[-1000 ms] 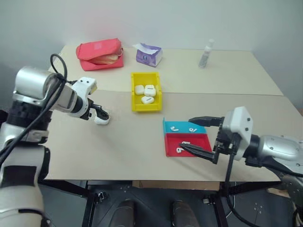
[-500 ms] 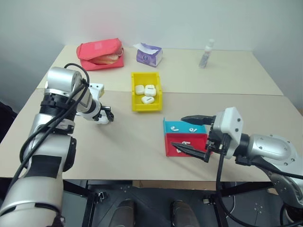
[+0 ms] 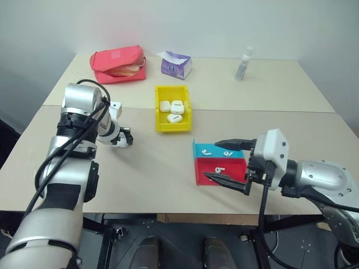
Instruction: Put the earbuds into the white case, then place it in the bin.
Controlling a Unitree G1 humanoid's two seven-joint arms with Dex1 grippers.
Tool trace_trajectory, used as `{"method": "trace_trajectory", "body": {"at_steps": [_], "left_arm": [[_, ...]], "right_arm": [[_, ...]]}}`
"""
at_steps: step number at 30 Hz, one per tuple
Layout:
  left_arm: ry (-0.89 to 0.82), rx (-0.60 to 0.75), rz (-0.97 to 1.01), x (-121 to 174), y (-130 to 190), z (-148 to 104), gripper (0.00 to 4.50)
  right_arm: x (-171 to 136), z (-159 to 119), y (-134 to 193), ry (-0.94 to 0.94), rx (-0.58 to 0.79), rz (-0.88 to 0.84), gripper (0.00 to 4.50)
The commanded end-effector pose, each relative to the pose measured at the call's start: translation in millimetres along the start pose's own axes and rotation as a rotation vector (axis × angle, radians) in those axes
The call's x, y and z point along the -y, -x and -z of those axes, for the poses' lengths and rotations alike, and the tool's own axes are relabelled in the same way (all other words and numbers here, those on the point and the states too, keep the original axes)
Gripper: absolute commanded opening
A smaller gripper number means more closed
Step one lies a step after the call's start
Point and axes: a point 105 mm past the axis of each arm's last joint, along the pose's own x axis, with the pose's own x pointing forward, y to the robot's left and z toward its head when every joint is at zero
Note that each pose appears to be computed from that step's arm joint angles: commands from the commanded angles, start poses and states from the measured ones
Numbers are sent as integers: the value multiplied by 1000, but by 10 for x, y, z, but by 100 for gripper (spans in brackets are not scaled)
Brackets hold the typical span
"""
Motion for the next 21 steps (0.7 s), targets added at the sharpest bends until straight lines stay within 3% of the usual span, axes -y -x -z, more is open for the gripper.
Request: {"method": "trace_trajectory", "body": {"at_steps": [1,9,12,16,21], "left_arm": [[9,33,-16,-20,-38,-49,450],[10,35,-18,0,-70,-61,450],[24,40,-34,-63,-77,-55,401],[16,26,-31,-95,-63,-15,283],[10,63,-16,-125,-6,-22,280]], "right_arm": [[26,-85,51,38,16,13,448],[2,-82,64,34,9,17,448],[-5,-81,73,33,5,22,450],[-5,-92,82,26,8,29,450],[-14,-96,89,21,7,27,450]]}}
